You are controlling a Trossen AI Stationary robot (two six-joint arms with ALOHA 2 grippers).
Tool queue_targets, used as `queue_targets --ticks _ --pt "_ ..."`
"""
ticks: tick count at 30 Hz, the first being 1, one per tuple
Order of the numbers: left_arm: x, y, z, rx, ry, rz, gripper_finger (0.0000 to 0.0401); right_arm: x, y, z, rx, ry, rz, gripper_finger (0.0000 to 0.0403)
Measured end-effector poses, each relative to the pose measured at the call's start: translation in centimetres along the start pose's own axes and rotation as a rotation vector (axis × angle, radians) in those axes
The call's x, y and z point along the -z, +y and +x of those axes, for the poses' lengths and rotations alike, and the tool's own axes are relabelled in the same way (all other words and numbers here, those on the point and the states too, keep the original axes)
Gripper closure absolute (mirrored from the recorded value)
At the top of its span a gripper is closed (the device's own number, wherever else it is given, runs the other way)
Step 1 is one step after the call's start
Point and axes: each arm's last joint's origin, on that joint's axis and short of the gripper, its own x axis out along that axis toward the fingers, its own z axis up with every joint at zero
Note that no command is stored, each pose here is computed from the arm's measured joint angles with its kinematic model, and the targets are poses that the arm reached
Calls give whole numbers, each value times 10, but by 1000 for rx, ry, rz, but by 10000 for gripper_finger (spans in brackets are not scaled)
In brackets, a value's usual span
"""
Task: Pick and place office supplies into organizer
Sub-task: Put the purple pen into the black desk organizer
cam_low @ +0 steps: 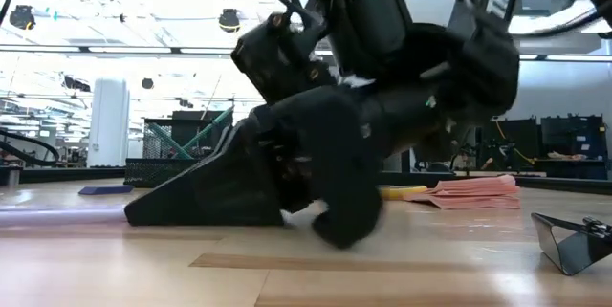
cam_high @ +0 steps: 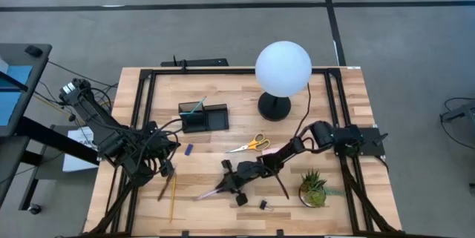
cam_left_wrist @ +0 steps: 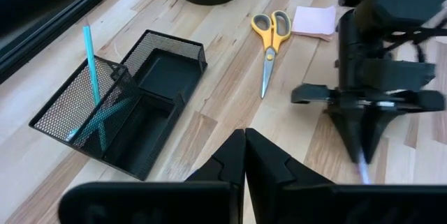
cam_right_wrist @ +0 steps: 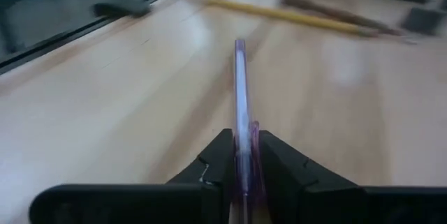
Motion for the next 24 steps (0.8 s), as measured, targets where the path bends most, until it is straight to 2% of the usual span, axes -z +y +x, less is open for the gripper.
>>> queue_targets --ticks 6,9,12,15,20,24 --pt "0 0 0 0 0 -1 401 -7 -19 -3 54 -104 65 349" --pt "0 0 0 2 4 -1 401 -23 -37 -11 81 -143 101 349" --pt "0 0 0 2 5 0 401 -47 -58 -24 129 -170 82 349" --pt "0 0 0 2 5 0 401 -77 -75 -44 260 -120 32 349" --pt "0 0 0 -8 -9 4 401 -119 -96 -87 564 82 -67 349" --pt "-1 2 0 -36 -57 10 401 -150 -115 -113 663 185 -56 349"
